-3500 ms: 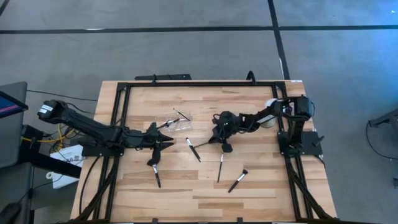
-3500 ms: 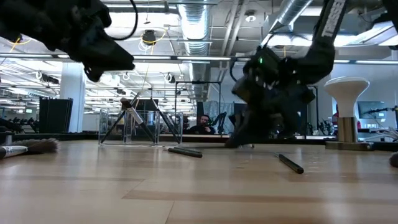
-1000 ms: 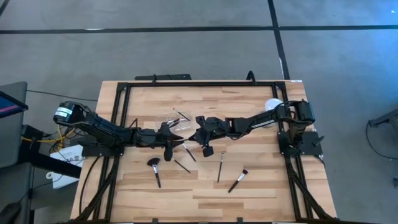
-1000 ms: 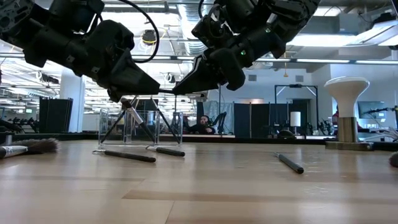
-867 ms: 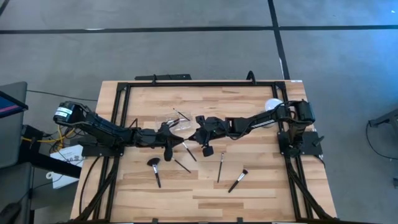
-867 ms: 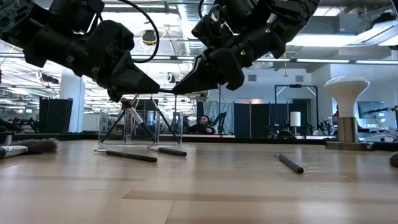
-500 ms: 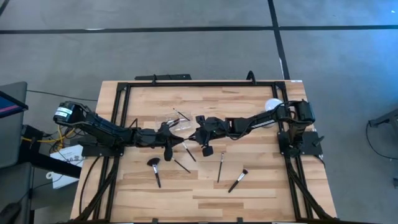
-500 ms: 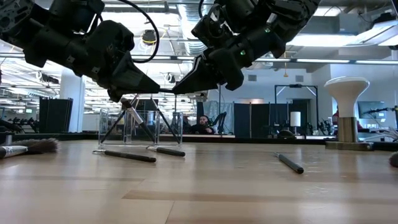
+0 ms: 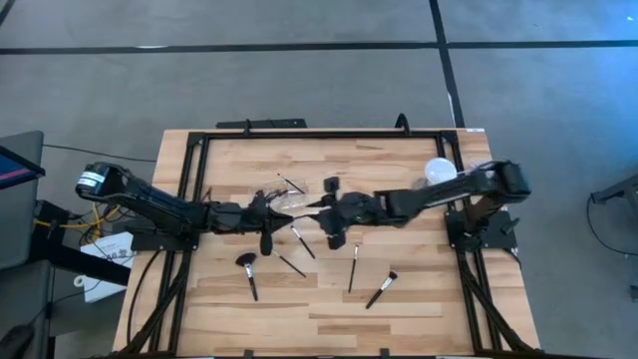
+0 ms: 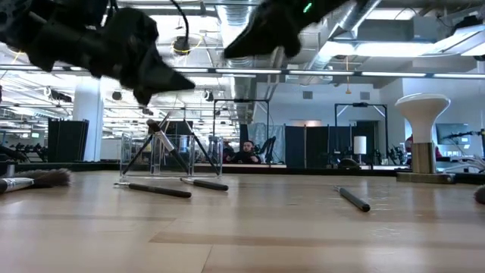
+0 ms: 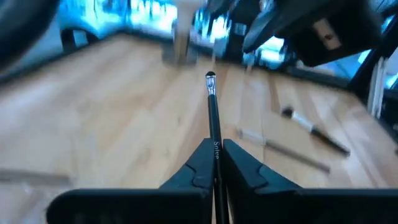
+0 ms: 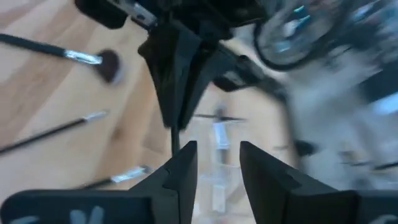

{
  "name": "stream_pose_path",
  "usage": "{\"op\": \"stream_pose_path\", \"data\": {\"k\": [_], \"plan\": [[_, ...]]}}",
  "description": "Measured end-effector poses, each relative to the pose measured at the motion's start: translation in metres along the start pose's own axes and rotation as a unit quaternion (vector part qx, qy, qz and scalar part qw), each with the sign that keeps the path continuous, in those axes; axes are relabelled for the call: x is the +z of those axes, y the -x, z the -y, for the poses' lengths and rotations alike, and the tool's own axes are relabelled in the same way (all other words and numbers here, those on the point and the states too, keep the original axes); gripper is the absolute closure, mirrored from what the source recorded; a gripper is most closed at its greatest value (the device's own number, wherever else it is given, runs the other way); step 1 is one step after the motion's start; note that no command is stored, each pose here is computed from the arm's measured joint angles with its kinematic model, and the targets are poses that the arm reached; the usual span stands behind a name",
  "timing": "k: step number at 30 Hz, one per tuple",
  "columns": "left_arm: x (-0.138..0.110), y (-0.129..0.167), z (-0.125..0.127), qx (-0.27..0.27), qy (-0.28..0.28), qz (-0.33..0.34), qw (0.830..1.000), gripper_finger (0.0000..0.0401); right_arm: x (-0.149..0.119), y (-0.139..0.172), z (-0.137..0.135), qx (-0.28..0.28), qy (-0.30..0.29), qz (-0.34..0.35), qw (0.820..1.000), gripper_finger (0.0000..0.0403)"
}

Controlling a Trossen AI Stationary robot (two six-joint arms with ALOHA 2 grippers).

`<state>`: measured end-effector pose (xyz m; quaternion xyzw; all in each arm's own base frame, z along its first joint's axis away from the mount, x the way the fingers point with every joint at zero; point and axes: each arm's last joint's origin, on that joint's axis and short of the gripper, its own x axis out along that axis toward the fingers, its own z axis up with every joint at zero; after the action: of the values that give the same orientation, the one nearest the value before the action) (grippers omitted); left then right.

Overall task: Put items in baskets/containers
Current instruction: Put the eyeshadow brush into the transparent organizer

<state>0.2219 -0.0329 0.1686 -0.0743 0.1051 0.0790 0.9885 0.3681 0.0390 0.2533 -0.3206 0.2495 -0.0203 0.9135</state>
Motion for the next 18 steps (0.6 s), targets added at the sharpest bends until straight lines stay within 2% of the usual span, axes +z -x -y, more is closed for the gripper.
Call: {"op": "stream_pose_path", "data": {"k": [2,4,7,9,11,16,18], "plan": [[0.01,0.006,-0.001,0.002,-0.015,0.025,1.0,0.0381,0.011,0.023,0.01,-0.045,0.005,0.004,0.999,0.029],[0.021,0.013,-0.003,0.002,-0.02,0.051,0.999,0.0381,0.018,0.045,0.024,-0.071,-0.02,0.017,0.997,0.029],[0.034,0.025,-0.006,0.005,-0.037,0.083,0.996,0.0384,0.008,0.064,0.038,-0.052,-0.065,0.054,0.995,0.029],[0.041,0.032,-0.007,0.005,-0.051,0.103,0.993,0.0384,-0.011,0.062,0.038,-0.013,-0.086,0.091,0.992,0.029],[0.048,0.038,-0.008,0.003,-0.057,0.122,0.991,0.0382,-0.032,0.055,0.039,0.0,-0.104,0.144,0.984,0.029],[0.054,0.044,-0.007,-0.03,-0.057,0.142,0.988,0.0382,-0.082,0.028,0.046,-0.053,-0.15,0.284,0.946,0.029],[0.054,0.044,-0.006,-0.035,-0.058,0.14,0.988,0.0383,-0.09,0.016,0.046,-0.044,-0.172,0.338,0.924,0.029]]}}
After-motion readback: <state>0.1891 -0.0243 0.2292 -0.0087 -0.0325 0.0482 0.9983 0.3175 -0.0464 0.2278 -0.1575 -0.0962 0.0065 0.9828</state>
